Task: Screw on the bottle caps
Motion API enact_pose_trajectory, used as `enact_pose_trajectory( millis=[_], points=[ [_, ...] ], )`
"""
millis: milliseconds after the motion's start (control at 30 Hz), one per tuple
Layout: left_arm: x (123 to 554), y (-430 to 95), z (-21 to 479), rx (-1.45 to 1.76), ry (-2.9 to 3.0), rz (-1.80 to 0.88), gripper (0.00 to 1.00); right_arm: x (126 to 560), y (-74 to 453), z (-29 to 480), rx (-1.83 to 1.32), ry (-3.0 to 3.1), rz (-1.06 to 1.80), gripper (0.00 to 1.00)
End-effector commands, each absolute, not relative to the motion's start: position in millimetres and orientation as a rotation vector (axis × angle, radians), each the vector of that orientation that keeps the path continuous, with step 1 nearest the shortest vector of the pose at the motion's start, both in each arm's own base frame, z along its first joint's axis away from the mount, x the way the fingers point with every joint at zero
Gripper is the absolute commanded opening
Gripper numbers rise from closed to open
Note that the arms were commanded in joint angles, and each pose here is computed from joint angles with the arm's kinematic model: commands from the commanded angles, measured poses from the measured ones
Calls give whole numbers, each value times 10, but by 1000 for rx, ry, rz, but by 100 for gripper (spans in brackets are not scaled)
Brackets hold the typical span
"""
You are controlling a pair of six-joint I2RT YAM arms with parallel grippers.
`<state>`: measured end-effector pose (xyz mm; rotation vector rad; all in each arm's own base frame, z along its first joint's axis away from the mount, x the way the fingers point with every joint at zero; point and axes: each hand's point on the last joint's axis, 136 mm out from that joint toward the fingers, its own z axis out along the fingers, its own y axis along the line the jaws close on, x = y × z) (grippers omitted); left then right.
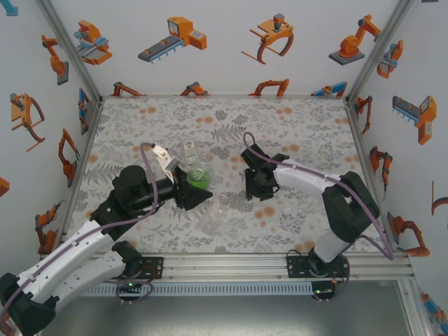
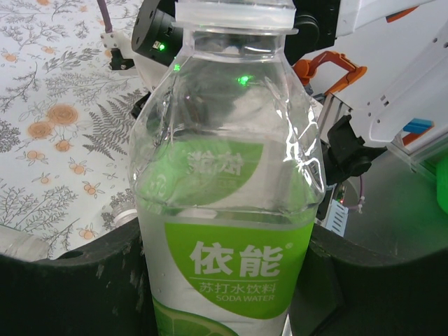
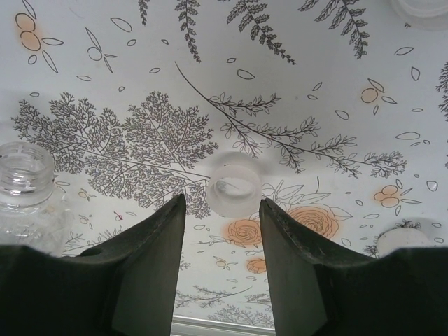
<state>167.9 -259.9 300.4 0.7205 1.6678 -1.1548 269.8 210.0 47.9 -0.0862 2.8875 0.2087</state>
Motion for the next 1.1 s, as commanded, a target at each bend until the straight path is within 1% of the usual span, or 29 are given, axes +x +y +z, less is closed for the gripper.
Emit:
enact_pose_trajectory(
  millis=[0, 467, 833, 1067],
  points=[
    [1676, -2601, 3129, 712, 1623, -1177, 0, 2651, 2087, 394, -74, 2912, 198, 46],
    [1682, -2608, 3140, 711, 1625, -1180, 0, 2640, 2089, 316, -71, 2921, 198, 46],
    [1690, -2621, 3162, 711, 1624, -1183, 0, 2715, 2149, 604, -76, 2871, 245, 46],
    [1689, -2627, 3175, 719, 1623, -1181, 0, 2733, 2214, 646, -82, 2869, 280, 44]
  ],
)
